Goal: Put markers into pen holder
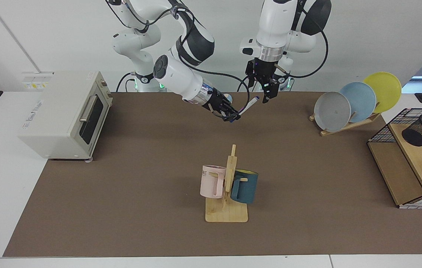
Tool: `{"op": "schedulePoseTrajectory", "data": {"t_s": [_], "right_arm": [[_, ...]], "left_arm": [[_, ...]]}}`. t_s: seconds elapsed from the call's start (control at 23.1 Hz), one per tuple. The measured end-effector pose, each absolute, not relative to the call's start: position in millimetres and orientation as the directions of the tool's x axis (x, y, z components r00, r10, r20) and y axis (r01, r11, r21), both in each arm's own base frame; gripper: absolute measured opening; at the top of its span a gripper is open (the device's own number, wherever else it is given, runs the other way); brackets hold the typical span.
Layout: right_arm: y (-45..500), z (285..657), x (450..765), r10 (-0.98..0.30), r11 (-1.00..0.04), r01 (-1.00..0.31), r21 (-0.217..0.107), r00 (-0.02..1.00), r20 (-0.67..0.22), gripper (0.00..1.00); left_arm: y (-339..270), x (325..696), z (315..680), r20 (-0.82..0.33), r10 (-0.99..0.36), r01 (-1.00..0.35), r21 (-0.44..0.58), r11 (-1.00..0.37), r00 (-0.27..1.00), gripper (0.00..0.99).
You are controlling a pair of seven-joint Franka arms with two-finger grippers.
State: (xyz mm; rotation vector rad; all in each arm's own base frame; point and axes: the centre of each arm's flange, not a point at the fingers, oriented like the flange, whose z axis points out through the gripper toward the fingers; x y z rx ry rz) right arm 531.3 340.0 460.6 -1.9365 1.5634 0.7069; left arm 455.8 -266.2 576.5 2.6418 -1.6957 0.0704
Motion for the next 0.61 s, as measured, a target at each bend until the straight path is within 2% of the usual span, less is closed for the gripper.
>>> {"op": "schedulePoseTrajectory", "data": {"t_s": [0.35,0.48,0.52,0.61], "right_arm": [[339.9,460.6,531.4,-0.693,-0.174,-0.981,-0.089,0.186,-0.696,0.16],[339.9,460.7,531.5,-0.693,-0.174,-0.981,-0.089,0.186,-0.696,0.16],[339.9,460.7,531.5,-0.693,-0.174,-0.981,-0.089,0.186,-0.697,0.16],[339.9,460.9,531.5,-0.693,-0.174,-0.981,-0.089,0.186,-0.697,0.16]], "left_arm": [[-268.7,464.2,570.3,0.043,-0.907,-0.908,-0.018,-0.419,0.418,0.974],[-270.8,465.5,570.2,0.056,-0.907,-0.907,-0.017,-0.42,0.418,0.938],[-271.2,466.1,570.7,0.06,-0.906,-0.907,-0.018,-0.42,0.418,0.877],[-271.7,467.0,571.5,0.067,-0.906,-0.907,-0.023,-0.42,0.418,0.872]]}}
